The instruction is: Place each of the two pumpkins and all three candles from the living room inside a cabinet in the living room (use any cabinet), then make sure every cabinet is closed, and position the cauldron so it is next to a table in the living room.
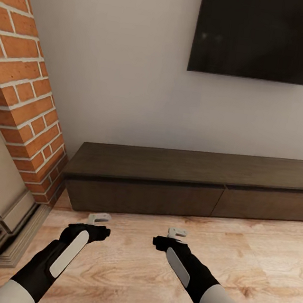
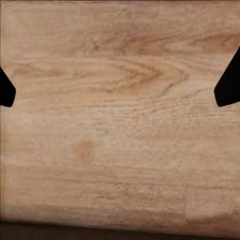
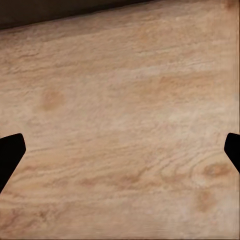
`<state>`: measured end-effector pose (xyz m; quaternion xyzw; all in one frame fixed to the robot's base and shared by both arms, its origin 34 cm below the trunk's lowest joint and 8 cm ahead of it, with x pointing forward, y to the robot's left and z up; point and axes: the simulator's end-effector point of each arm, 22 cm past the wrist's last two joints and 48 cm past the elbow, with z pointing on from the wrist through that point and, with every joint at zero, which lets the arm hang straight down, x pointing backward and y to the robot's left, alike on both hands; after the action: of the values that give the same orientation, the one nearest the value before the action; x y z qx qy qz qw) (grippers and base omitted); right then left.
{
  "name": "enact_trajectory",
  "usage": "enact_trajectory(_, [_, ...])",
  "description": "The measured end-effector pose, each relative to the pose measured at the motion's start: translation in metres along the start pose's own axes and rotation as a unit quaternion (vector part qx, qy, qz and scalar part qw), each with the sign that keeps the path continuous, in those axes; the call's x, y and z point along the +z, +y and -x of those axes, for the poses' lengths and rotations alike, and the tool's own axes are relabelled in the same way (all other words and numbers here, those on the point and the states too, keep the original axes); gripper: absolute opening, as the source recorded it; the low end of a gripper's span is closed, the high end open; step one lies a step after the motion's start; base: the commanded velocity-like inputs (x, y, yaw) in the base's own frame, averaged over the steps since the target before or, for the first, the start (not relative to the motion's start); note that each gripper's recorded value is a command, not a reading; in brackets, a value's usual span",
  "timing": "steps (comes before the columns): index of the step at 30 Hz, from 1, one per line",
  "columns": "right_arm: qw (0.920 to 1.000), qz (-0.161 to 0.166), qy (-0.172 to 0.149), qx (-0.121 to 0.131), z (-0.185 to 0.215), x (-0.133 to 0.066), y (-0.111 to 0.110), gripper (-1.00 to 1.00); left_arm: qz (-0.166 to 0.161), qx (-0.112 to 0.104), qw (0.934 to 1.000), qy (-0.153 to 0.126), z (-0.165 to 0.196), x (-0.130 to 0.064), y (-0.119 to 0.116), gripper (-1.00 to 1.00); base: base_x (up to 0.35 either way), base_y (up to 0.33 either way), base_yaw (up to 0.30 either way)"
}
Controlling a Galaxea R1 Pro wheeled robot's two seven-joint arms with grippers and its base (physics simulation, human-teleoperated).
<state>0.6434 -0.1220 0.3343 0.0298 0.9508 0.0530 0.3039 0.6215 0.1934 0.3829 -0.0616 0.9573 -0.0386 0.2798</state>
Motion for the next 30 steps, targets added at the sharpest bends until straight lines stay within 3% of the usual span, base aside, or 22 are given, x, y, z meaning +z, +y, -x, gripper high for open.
enact_trajectory(3, [0.9999, -0.004, 0.003, 0.01, 0.003, -0.001, -0.007, 1.0, -0.002, 0.0, 1.0, 0.004, 0.001, -0.004, 0.0, 1.0, 0.0, 0.0, 0.0])
enact_trajectory(12, [0.9999, 0.0, -0.011, 0.012, 0.02, -0.016, -0.001, 1.0, -0.017, -0.047, 0.9973, 0.053, 0.0, -0.022, 0.019, 1.0, 0.0, 0.0, 0.0])
enact_trajectory(16, [0.9999, 0.001, -0.008, 0.007, 0.022, -0.023, 0.001, 1.0, -0.017, -0.062, 0.9965, 0.053, 0.004, -0.028, 0.025, 1.0, 0.0, 0.0, 0.0])
enact_trajectory(22, [0.9998, 0.011, -0.016, 0.003, 0.041, -0.037, 0.01, 1.0, -0.016, -0.067, 0.9963, 0.052, 0.014, -0.037, 0.028, 1.0, 0.0, 0.0, 0.0])
enact_trajectory(25, [0.9994, 0.019, -0.027, 0.002, 0.057, -0.046, 0.016, 1.0, -0.011, -0.08, 0.9955, 0.049, 0.022, -0.042, 0.036, 1.0, 0.0, 0.0, -0.01])
enact_trajectory(26, [0.9992, 0.023, -0.032, 0.002, 0.062, -0.049, 0.02, 1.0, -0.002, -0.101, 0.9937, 0.048, 0.028, -0.045, 0.05, 1.0, 0.0, 0.0, -0.023])
enact_trajectory(30, [0.9991, 0.024, -0.033, 0.002, 0.071, -0.056, 0.022, 1.0, -0.002, -0.104, 0.9926, 0.063, 0.029, -0.052, 0.051, 1.0, 0.0, 0.0, -0.009])
